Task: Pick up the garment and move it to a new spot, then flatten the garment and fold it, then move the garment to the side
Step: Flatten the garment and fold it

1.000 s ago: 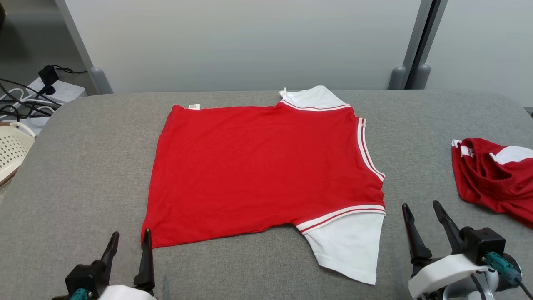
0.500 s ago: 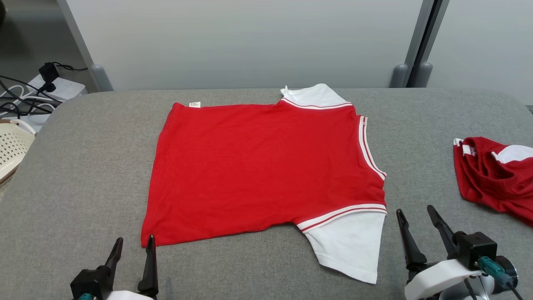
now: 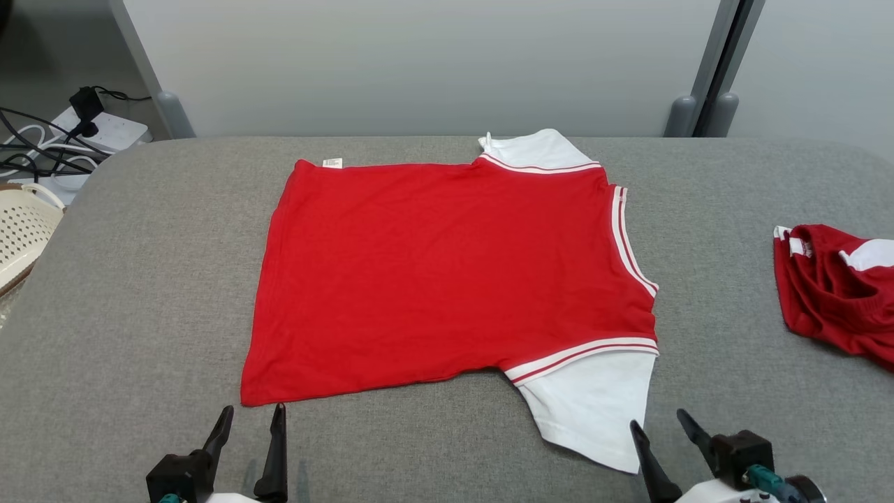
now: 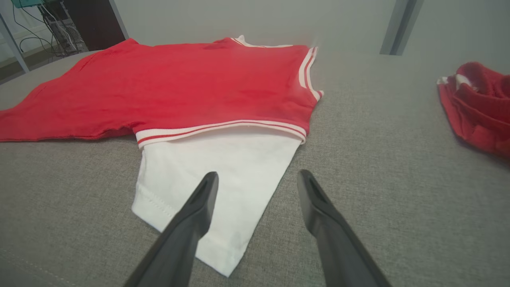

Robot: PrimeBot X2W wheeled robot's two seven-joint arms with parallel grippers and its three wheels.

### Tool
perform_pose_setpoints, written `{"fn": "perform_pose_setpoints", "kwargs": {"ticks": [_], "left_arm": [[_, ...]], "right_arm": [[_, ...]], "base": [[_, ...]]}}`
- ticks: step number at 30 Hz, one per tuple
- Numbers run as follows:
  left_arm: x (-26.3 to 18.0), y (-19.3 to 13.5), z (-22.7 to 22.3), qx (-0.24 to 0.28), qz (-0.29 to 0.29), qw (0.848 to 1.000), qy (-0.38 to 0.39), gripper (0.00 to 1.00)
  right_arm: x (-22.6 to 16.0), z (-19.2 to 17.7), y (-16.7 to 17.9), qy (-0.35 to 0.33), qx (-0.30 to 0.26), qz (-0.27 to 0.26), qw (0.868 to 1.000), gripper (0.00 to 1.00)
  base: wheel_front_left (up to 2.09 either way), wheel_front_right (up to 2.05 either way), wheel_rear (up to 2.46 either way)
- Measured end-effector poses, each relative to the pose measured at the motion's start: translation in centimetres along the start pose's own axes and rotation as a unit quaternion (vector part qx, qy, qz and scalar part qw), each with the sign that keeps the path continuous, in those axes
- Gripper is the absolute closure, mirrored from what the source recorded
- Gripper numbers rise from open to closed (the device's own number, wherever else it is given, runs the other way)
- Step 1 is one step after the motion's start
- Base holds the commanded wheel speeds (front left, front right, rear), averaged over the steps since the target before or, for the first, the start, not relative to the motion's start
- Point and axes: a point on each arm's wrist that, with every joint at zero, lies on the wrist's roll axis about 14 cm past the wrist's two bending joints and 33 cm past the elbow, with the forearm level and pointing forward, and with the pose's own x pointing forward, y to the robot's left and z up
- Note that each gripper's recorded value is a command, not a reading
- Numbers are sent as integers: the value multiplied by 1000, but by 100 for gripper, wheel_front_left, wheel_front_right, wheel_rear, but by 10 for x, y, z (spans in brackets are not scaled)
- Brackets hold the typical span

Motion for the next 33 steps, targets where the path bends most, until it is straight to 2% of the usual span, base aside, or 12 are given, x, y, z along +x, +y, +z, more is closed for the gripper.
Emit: {"fn": "perform_pose_setpoints", "kwargs": {"ticks": [6, 23, 26, 28, 30, 31, 32, 33], "left_arm": [[-1, -2, -7, -2, -3, 1000, 11, 0], [0, 3, -17, -12, 5, 1000, 29, 0], [1, 3, -18, -12, 6, 999, 30, 0], [1, 3, -19, -12, 6, 999, 31, 0], [1, 4, -20, -13, 6, 999, 32, 0], [1, 4, -20, -13, 6, 999, 33, 0], [1, 4, -20, -13, 6, 999, 33, 0], [1, 4, -21, -15, 7, 999, 34, 0]], "right_arm": [[-4, -44, 11, 75, -4, 19, 997, 0], [10, -61, 16, 109, 0, 33, 993, 0], [11, -63, 18, 115, -3, 38, 993, 14], [12, -65, 20, 117, -5, 43, 992, 53], [13, -66, 21, 122, -2, 45, 992, 66], [14, -67, 21, 122, -1, 45, 991, 89], [15, -66, 21, 123, 1, 45, 991, 100], [15, -66, 21, 123, 4, 46, 991, 100]], "base": [[0, 0, 0], [0, 0, 0], [0, 0, 0], [0, 0, 0], [0, 0, 0], [0, 0, 0], [0, 0, 0], [0, 0, 0]]}}
